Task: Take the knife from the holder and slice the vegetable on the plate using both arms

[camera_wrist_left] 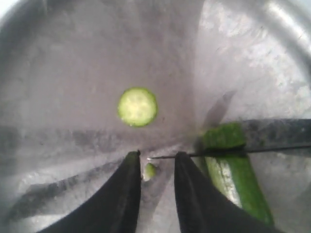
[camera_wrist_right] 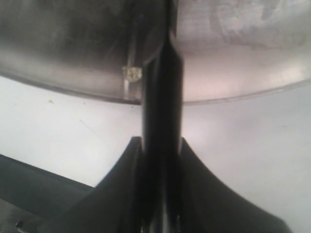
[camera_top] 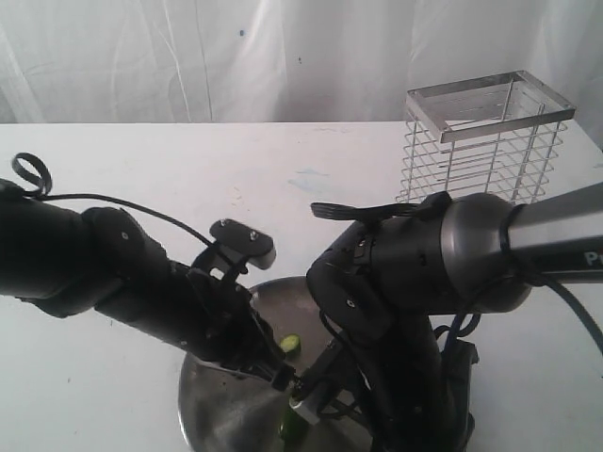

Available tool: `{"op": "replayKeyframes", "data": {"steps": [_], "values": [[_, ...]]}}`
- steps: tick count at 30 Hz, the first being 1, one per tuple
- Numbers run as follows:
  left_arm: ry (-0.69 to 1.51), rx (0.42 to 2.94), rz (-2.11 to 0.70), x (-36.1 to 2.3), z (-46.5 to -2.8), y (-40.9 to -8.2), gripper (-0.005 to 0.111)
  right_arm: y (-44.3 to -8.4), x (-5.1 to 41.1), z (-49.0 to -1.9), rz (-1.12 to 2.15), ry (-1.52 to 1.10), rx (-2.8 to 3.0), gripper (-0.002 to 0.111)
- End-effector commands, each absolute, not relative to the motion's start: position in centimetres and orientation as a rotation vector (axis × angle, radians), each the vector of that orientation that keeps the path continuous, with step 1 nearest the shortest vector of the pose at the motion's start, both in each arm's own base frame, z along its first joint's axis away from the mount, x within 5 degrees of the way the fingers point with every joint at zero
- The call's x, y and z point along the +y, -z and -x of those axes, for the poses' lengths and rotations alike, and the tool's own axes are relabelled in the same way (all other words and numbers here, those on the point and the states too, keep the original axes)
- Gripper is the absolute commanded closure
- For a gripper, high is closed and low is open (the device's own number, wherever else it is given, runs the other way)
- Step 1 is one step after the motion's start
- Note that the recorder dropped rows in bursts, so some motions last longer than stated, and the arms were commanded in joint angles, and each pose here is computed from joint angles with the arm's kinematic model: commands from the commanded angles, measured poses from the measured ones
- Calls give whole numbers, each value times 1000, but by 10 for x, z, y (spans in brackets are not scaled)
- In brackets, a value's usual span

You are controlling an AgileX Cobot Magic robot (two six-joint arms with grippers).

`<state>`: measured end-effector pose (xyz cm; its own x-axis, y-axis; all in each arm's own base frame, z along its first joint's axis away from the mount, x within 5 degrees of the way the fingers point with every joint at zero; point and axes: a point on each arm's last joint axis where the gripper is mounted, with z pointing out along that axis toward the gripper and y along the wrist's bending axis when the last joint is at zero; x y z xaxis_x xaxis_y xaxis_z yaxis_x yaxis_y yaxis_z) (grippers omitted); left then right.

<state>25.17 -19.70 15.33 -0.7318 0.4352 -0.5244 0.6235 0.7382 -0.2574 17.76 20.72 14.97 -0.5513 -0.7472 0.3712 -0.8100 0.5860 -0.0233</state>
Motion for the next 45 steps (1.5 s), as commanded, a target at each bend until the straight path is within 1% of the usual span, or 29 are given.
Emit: {"op": "replayKeyframes", "data": {"steps": [1, 4, 6, 13, 15, 17, 23, 25, 28, 29, 33, 36, 40, 45], "values": [[603, 2623, -825, -203, -246, -120, 76, -150, 206, -177, -1279, -281, -2476, 108], [609, 2647, -851, -205, -243, -114, 76, -150, 206, -177, -1279, -281, -2476, 108], [615, 2633, -859, -201, -245, -120, 76, -150, 205, -177, -1281, -284, -2476, 108], [665, 2497, -846, -177, -249, -176, 76, -150, 205, -177, -1287, -293, -2475, 108], [690, 2484, -879, -170, -246, -187, 76, -150, 205, -178, -1290, -297, -2474, 108], [697, 2481, -907, -169, -243, -191, 76, -150, 205, -178, -1293, -302, -2474, 108], [749, 2536, -899, -168, -234, -184, 76, -150, 204, -179, -1303, -316, -2472, 108], [763, 2554, -885, -167, -231, -181, 71, -150, 204, -179, -1303, -316, -2472, 108], [793, 2538, -921, -175, -223, -179, 57, -151, 205, -180, -1304, -314, -2476, 108], [805, 2526, -938, -180, -220, -178, 54, -151, 205, -180, -1305, -313, -2478, 108], [776, 2488, -995, -195, -213, -175, 55, -157, 211, -184, -1315, -295, -2505, 108], [750, 2498, -1013, -203, -210, -167, 55, -160, 215, -187, -1317, -275, -2525, 108], [737, 2532, -1011, -203, -212, -157, 55, -163, 218, -189, -1324, -261, -2537, 108], [719, 2540, -1002, -203, -214, -152, 55, -159, 222, -192, -1341, -258, -2521, 108]]}}
